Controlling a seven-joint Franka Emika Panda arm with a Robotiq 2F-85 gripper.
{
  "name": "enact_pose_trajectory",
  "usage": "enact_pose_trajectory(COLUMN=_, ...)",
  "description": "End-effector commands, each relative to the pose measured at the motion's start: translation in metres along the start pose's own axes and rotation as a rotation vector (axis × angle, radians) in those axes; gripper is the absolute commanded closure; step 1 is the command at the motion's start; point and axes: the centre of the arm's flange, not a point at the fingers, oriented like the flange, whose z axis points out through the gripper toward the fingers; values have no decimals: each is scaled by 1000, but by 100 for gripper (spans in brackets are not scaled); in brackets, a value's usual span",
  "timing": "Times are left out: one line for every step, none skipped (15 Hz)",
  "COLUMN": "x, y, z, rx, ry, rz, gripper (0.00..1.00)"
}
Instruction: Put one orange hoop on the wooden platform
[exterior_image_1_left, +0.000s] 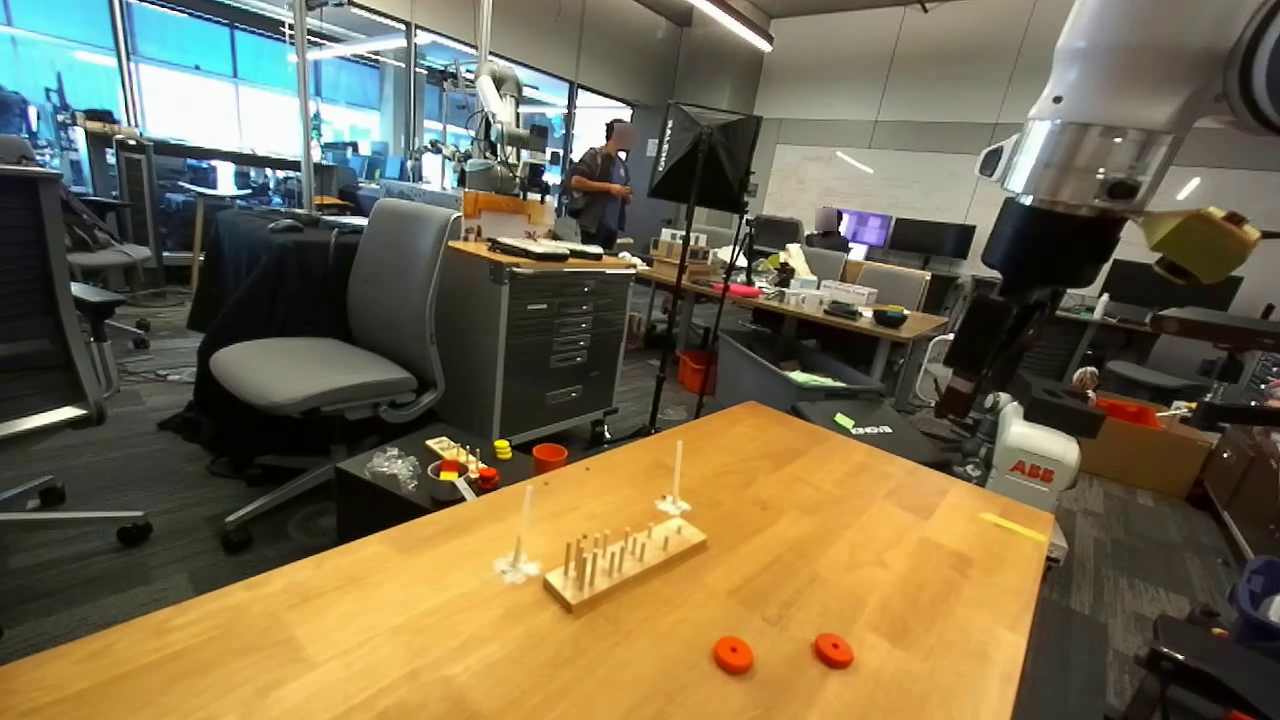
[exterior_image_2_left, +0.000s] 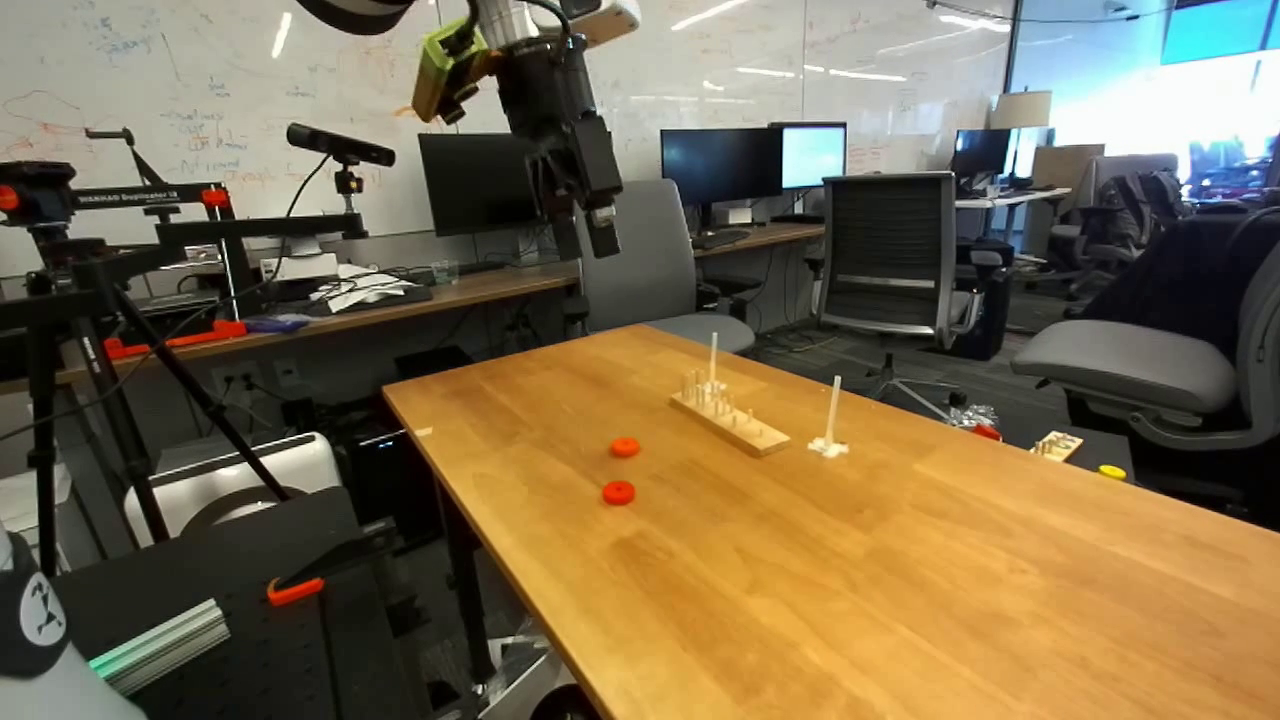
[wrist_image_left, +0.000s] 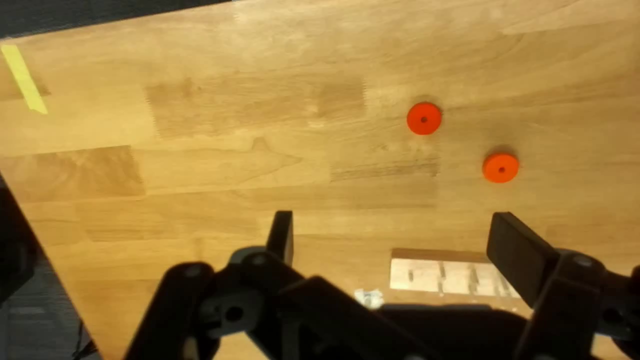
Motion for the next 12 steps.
enact_pose_trajectory(x=35, y=-15, z=40, rx=99, ry=-93, rz=-139, gripper=0)
enact_pose_trajectory(x=45, y=-21, z=54, rx=124, ry=-129, rz=-164, gripper=0)
enact_pose_trajectory(x=54, y=-26, z=68, rx=144, ry=-169, rz=-190, gripper=0)
enact_pose_trajectory(x=61, y=-30, z=81, rx=157, ry=-215, rz=-215, gripper=0)
enact_pose_trajectory(x=69, y=-36, z=94, rx=157, ry=-261, rz=-245, gripper=0)
enact_pose_trajectory(x=75, y=-42, z=106, rx=162, ry=-300, rz=-277, gripper=0)
enact_pose_trajectory(x=79, y=-48, z=118, rx=166, ry=-339, rz=-299, gripper=0)
enact_pose_trajectory(x=81, y=-58, z=131, rx=154, ry=-362, rz=-304, gripper=0)
enact_pose_trajectory(x=83, y=-67, z=141, rx=158, ry=-370, rz=-286, gripper=0)
enact_pose_trajectory(x=82, y=-70, z=147, rx=153, ry=-369, rz=-279, gripper=0)
enact_pose_trajectory(x=61, y=-55, z=141, rx=152, ry=-340, rz=-282, gripper=0)
enact_pose_trajectory(x=64, y=-61, z=149, rx=155, ry=-352, rz=-286, gripper=0)
